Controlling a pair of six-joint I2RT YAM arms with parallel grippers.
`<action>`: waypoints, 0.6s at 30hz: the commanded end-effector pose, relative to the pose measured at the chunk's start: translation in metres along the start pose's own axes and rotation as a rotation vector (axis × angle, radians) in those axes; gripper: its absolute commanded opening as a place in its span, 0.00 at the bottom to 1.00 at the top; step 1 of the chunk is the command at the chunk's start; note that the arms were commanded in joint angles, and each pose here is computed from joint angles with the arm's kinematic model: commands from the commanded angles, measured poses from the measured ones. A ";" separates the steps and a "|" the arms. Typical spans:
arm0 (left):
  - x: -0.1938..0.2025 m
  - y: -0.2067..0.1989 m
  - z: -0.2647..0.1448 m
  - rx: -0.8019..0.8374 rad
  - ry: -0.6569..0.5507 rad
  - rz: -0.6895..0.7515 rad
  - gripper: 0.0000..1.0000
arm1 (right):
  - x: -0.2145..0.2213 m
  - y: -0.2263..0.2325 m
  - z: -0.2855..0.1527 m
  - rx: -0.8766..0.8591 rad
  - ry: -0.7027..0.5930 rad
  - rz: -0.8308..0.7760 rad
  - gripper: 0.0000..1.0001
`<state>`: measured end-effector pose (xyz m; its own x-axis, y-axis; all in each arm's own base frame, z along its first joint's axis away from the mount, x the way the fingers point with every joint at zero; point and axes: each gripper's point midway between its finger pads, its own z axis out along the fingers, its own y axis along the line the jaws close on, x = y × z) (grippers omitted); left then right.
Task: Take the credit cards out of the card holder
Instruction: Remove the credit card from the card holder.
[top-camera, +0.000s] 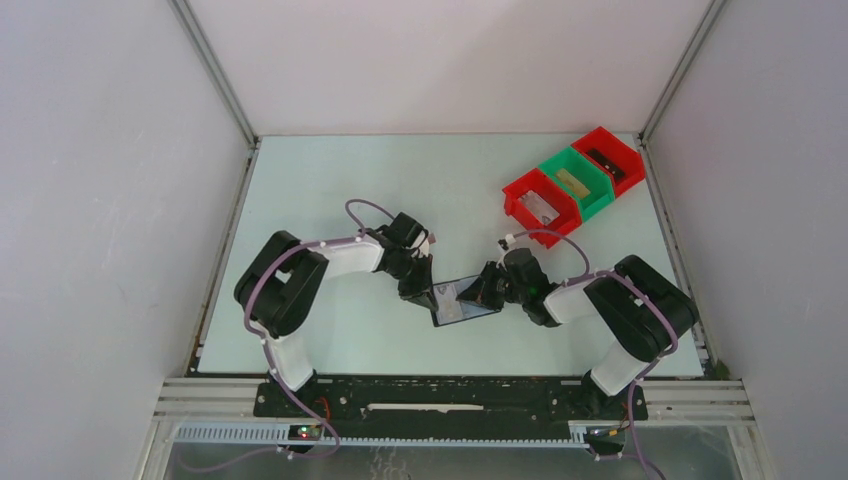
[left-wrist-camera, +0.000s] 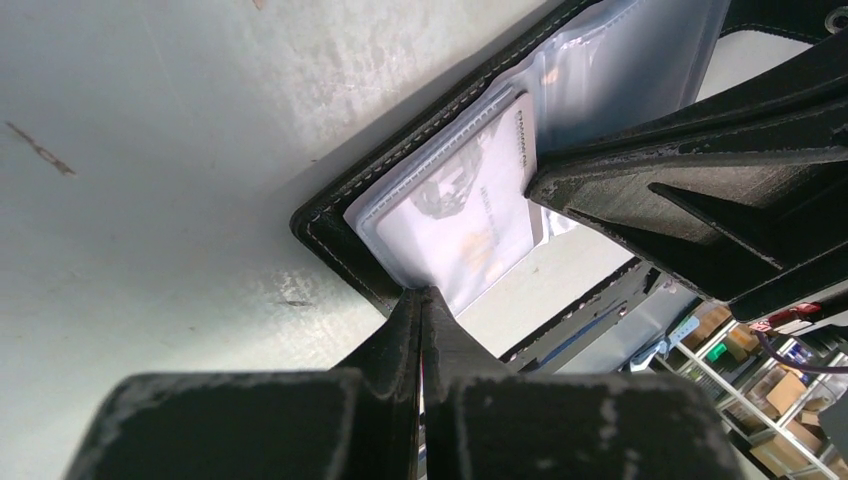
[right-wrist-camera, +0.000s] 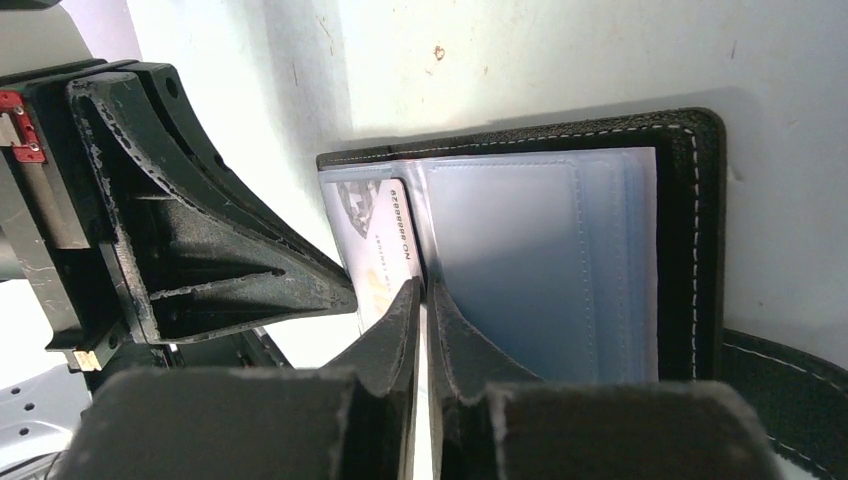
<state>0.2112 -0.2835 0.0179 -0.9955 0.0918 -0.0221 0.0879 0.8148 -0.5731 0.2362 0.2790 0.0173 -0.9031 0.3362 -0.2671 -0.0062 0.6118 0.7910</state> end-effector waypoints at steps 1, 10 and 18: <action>-0.041 -0.009 0.009 0.005 -0.126 0.084 0.00 | 0.044 0.004 0.001 -0.025 0.185 -0.019 0.10; -0.041 -0.007 0.011 -0.002 -0.125 0.083 0.00 | 0.046 0.004 0.002 -0.025 0.198 -0.031 0.00; -0.042 -0.004 0.007 -0.026 -0.132 0.095 0.00 | 0.033 0.002 -0.008 0.018 0.145 -0.067 0.00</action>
<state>0.2111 -0.2818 0.0174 -0.9951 0.0988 -0.0055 0.0847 0.8210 -0.5646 0.2370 0.2799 0.0178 -0.9067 0.3104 -0.2857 -0.0315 0.6255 0.7796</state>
